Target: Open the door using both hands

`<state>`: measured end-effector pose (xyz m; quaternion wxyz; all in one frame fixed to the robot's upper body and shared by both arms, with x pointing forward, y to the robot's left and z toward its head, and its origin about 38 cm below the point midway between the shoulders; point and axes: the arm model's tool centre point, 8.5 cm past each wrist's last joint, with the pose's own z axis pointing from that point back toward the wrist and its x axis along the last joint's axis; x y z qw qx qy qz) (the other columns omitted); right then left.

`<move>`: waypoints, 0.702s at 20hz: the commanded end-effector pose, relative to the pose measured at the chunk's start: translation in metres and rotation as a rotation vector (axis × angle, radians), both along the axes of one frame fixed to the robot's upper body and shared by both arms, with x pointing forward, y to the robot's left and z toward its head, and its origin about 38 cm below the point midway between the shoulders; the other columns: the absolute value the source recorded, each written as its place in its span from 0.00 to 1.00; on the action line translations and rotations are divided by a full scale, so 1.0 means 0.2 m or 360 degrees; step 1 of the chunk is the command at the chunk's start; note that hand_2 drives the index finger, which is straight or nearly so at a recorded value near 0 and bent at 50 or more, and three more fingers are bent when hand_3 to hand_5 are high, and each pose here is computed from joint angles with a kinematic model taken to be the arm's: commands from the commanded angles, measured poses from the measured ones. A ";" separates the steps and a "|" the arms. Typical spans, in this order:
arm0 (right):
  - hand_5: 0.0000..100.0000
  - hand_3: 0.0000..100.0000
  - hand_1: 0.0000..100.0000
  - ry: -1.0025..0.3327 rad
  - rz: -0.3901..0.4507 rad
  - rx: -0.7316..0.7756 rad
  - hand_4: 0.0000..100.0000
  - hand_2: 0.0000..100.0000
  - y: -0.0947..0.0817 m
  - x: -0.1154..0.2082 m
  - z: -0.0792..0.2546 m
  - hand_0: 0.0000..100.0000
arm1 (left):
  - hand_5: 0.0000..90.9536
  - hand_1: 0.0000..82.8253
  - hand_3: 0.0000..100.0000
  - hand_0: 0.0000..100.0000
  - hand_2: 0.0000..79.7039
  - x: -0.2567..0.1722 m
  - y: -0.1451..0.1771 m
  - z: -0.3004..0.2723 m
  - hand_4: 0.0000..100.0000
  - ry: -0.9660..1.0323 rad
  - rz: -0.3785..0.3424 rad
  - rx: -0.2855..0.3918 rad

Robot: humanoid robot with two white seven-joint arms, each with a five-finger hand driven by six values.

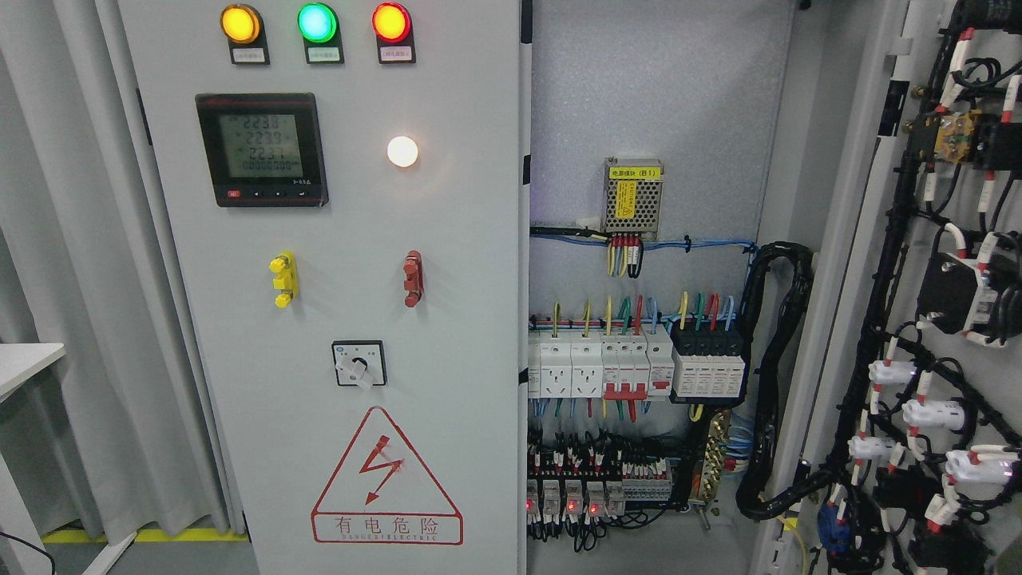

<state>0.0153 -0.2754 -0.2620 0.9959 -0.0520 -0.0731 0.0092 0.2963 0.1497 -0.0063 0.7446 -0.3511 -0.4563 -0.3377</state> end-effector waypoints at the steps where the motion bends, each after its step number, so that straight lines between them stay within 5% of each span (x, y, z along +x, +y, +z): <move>1: 0.00 0.00 0.00 -0.0178 0.0022 -0.0027 0.00 0.00 -0.04 0.12 0.02 0.22 | 0.00 0.00 0.03 0.29 0.04 -0.67 0.58 -0.89 0.03 0.0847 0.0648 0.0437; 5: 0.00 0.00 0.00 -0.0412 0.0147 -0.0022 0.00 0.00 0.00 0.24 0.09 0.22 | 0.00 0.00 0.03 0.29 0.04 -1.12 0.58 -1.18 0.03 0.1247 0.0895 0.0594; 9: 0.00 0.00 0.00 -0.0681 0.0227 -0.0031 0.00 0.00 0.00 0.39 0.23 0.22 | 0.00 0.00 0.03 0.29 0.04 -1.44 0.46 -1.26 0.03 0.1572 0.1021 0.0691; 14: 0.00 0.00 0.00 -0.1175 0.0457 0.0049 0.00 0.00 0.16 0.63 0.61 0.22 | 0.00 0.00 0.03 0.29 0.04 -1.42 0.46 -1.26 0.03 0.1616 0.1143 0.0643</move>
